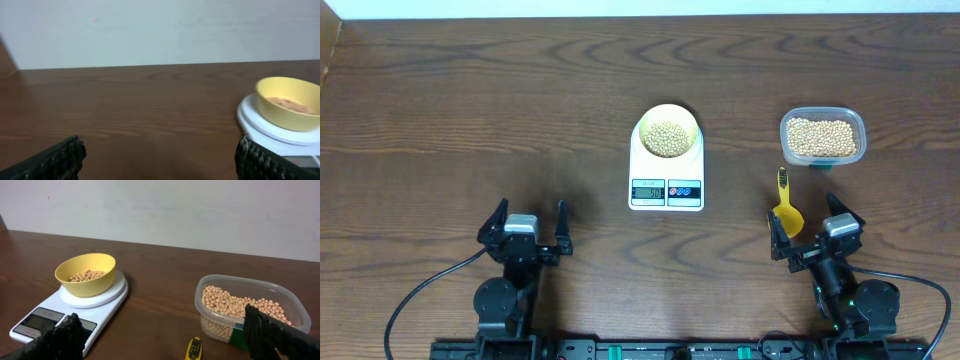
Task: Scoop item into bowl and weigh 50g on scale
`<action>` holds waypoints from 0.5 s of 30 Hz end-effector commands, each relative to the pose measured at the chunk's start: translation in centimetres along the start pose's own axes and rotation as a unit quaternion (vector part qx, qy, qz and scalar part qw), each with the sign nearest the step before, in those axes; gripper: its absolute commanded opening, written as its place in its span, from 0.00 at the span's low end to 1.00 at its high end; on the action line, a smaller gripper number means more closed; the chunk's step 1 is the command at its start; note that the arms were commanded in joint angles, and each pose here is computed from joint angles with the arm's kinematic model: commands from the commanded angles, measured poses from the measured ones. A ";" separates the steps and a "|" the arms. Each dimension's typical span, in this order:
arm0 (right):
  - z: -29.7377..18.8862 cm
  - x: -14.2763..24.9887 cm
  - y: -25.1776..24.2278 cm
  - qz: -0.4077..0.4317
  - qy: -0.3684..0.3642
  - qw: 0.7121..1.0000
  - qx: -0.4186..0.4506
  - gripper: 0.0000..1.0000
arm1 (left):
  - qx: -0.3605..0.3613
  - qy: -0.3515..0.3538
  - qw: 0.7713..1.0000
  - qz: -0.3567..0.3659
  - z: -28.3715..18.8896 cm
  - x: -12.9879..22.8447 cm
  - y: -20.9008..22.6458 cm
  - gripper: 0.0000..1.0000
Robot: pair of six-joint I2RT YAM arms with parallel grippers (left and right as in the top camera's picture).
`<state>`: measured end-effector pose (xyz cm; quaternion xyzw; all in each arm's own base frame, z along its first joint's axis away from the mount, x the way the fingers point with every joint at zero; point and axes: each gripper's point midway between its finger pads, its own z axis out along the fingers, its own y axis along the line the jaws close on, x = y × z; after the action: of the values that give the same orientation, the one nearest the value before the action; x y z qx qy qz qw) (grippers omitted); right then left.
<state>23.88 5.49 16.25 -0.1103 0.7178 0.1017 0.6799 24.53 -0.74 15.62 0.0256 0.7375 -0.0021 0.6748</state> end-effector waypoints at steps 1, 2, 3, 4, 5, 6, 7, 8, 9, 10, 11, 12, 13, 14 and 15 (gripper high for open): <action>0.0 0.1 -0.1 0.005 -0.001 1.000 0.001 0.99 | -0.048 0.013 0.999 0.001 0.0 1.0 1.8 0.98; 0.0 0.1 -0.1 0.005 -0.001 1.000 0.001 0.99 | -0.054 0.023 0.998 0.000 -0.1 1.5 2.0 0.98; 0.0 0.1 -0.1 0.005 -0.001 1.000 0.001 0.99 | -0.062 0.038 0.997 0.000 -0.1 2.2 2.3 0.98; 0.0 0.1 -0.1 0.005 -0.001 1.000 0.001 0.99 | -0.065 0.035 0.997 -0.001 -0.2 2.1 2.5 0.98; 0.0 0.1 -0.1 0.005 -0.001 1.000 0.001 0.99 | -0.067 0.036 0.997 -0.001 -0.2 2.1 2.6 0.98; 0.0 0.1 -0.1 0.005 -0.001 1.000 0.001 0.99 | -0.068 0.036 0.997 -0.002 -0.2 2.1 2.6 0.98; 0.0 0.1 -0.1 0.005 -0.001 1.000 0.001 0.99 | -0.068 0.035 0.997 -0.003 -0.2 2.1 2.6 0.98; 0.0 0.1 -0.1 0.005 -0.001 1.000 0.001 0.99 | -0.068 0.035 0.997 -0.003 -0.2 2.1 2.6 0.98; 0.0 0.1 -0.1 0.005 -0.001 1.000 0.001 0.99 | -0.068 0.035 0.997 -0.003 -0.2 2.1 2.6 0.98; 0.0 0.1 -0.1 0.005 -0.001 1.000 0.001 0.99 | -0.067 0.035 0.997 -0.003 -0.2 2.1 2.6 0.98; 0.0 0.1 -0.1 0.005 -0.001 1.000 0.001 0.99 | -0.067 0.035 0.997 -0.003 -0.2 2.1 2.6 0.98; 0.0 0.1 -0.1 0.005 -0.001 1.000 0.001 0.99 | -0.068 0.035 0.997 -0.003 -0.2 2.1 2.6 0.98; 0.0 0.1 -0.1 0.005 -0.001 1.000 0.001 0.99 | -0.067 0.035 0.997 -0.003 -0.2 2.1 2.6 0.98; 0.0 0.1 -0.1 0.005 -0.001 1.000 0.001 0.99 | -0.067 0.035 0.997 -0.003 -0.2 2.1 2.6 0.98; 0.0 0.1 -0.1 0.005 -0.001 1.000 0.001 0.99 | -0.067 0.035 0.997 -0.003 -0.2 2.1 2.6 0.98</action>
<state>23.88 5.49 16.27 -0.1103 0.7177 0.1017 0.6800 24.45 1.29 15.30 -0.0092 0.7434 0.0335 0.6679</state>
